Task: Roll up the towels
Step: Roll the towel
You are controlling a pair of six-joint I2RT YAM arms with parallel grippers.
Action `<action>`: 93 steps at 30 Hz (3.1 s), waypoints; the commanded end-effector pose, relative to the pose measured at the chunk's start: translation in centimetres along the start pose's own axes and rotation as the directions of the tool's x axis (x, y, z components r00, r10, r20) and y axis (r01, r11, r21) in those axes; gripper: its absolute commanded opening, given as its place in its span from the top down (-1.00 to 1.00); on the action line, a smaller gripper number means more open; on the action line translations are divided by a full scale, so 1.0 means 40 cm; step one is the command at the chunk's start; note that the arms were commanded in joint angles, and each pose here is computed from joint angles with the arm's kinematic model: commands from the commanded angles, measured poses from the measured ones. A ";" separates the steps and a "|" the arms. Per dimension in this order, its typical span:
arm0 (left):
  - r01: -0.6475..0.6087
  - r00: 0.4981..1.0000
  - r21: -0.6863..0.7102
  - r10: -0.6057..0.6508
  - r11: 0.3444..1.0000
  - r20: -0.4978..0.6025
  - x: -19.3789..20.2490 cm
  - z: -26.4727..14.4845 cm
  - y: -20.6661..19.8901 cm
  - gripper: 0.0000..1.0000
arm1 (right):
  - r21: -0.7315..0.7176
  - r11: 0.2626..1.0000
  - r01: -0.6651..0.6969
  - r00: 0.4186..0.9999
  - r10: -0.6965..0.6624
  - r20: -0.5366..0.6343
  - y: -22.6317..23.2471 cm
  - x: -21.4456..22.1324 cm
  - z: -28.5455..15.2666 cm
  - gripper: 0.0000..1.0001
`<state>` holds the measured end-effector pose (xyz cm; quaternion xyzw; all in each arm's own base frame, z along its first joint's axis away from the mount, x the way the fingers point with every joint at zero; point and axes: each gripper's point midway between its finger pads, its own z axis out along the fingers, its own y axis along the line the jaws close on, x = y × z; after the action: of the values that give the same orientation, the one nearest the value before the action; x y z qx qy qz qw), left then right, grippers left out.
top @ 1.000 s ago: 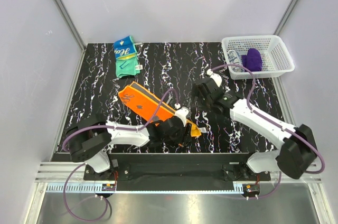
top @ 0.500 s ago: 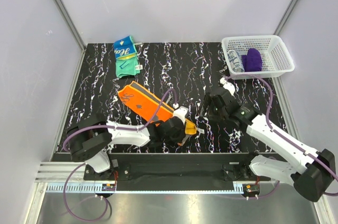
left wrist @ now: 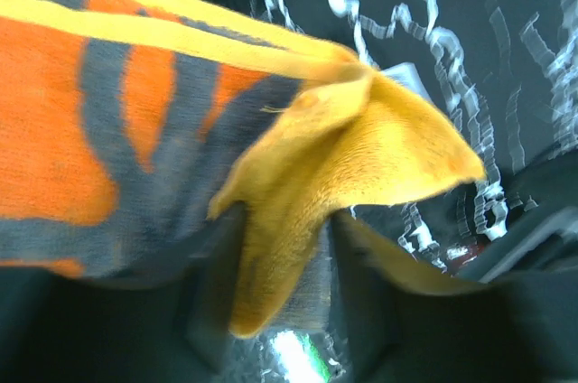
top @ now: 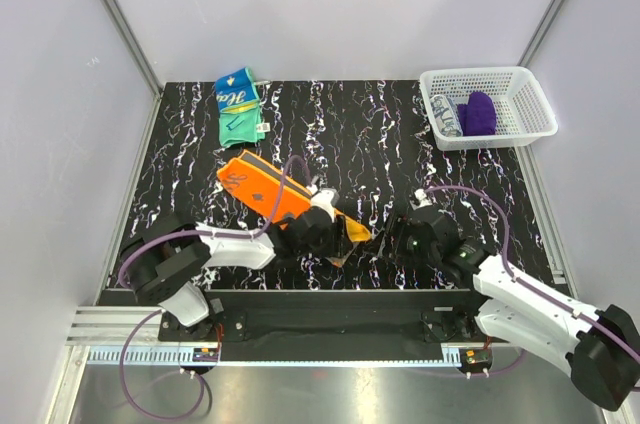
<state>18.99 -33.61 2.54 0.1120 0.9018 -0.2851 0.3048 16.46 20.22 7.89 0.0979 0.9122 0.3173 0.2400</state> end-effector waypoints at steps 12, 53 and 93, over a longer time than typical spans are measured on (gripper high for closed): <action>0.245 0.970 0.119 -0.244 0.962 -0.025 -0.040 -0.028 0.024 -0.22 | -0.094 0.995 -0.040 0.999 0.039 -0.011 0.058 -0.015 0.091 -0.50; 0.285 0.958 -0.030 -0.286 0.958 -0.012 -0.001 -0.034 0.129 -0.15 | 0.167 0.986 0.019 0.999 -0.011 -0.044 0.036 0.040 0.230 0.85; -0.575 0.784 -0.177 0.600 0.799 0.162 0.106 -0.091 -0.223 -0.22 | 0.289 0.952 0.099 0.980 -0.043 -0.194 0.050 0.055 0.089 0.83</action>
<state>10.53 -37.03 5.86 0.3369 0.8075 -0.1263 0.4675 16.44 23.38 3.91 0.0826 0.9742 0.1530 0.1441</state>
